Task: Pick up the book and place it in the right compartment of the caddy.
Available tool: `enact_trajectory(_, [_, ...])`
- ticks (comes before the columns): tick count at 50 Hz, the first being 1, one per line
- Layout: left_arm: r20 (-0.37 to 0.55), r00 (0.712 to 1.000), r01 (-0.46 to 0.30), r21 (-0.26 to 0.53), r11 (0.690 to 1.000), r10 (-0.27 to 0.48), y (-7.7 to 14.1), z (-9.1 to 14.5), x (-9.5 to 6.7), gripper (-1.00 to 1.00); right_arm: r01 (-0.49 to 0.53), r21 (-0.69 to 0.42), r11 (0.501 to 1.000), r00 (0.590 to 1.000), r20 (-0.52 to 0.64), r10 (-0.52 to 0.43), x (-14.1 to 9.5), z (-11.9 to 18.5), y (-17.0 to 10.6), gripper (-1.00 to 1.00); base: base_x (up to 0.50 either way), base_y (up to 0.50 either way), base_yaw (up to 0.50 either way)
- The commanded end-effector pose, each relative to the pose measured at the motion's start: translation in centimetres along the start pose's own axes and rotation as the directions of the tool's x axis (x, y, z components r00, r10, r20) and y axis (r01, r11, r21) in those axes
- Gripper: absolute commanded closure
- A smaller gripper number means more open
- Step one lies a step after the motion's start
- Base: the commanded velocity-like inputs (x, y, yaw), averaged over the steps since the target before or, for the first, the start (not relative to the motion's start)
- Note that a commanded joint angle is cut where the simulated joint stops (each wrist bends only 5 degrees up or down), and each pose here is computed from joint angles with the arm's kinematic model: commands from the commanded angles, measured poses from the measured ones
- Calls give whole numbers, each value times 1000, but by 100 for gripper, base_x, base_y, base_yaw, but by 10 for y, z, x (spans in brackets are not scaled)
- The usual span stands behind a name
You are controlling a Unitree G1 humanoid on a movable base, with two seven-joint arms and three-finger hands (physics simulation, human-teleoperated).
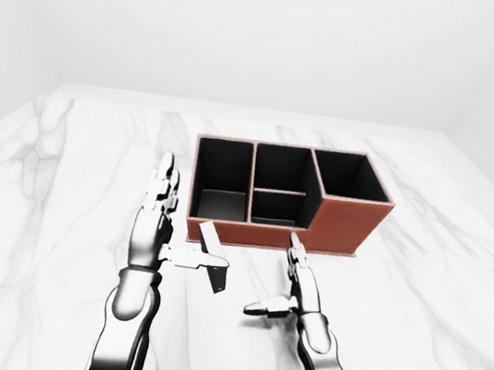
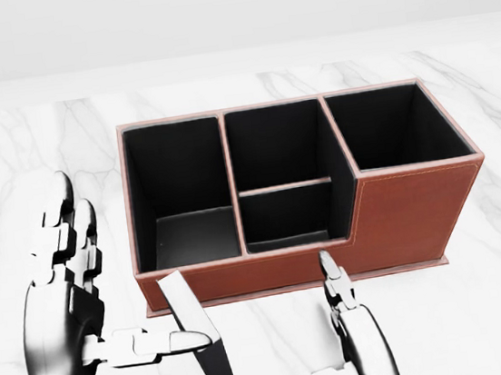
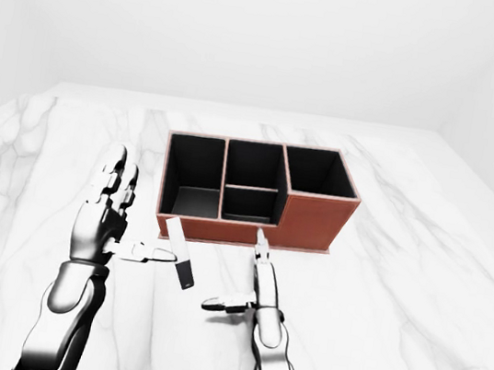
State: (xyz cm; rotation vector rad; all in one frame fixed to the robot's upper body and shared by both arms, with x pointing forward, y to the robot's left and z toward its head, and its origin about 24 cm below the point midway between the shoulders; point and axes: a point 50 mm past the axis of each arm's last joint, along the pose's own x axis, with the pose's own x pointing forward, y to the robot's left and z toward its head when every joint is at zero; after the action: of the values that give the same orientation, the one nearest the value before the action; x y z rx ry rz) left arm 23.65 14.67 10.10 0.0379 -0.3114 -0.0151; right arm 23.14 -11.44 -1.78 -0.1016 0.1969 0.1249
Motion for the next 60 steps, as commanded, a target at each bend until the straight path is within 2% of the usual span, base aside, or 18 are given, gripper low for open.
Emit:
enact_trajectory(1, [-10,1000,6,-13,1000,-6,0,-2,-2,-100,-16,-5,1000,999,-50,15,1,-11,9,-100,0,0,0])
enact_trajectory(38, [-3,1000,12,-14,1000,-12,-1,0,-2,-100,-89,-55,994,989,-120,82,2,-24,45,-100,0,0,0])
enact_trajectory(60, [-11,1000,16,-16,1000,-16,-1,-2,-2,-100,-122,-77,990,987,-112,113,6,-20,62,-100,0,0,0])
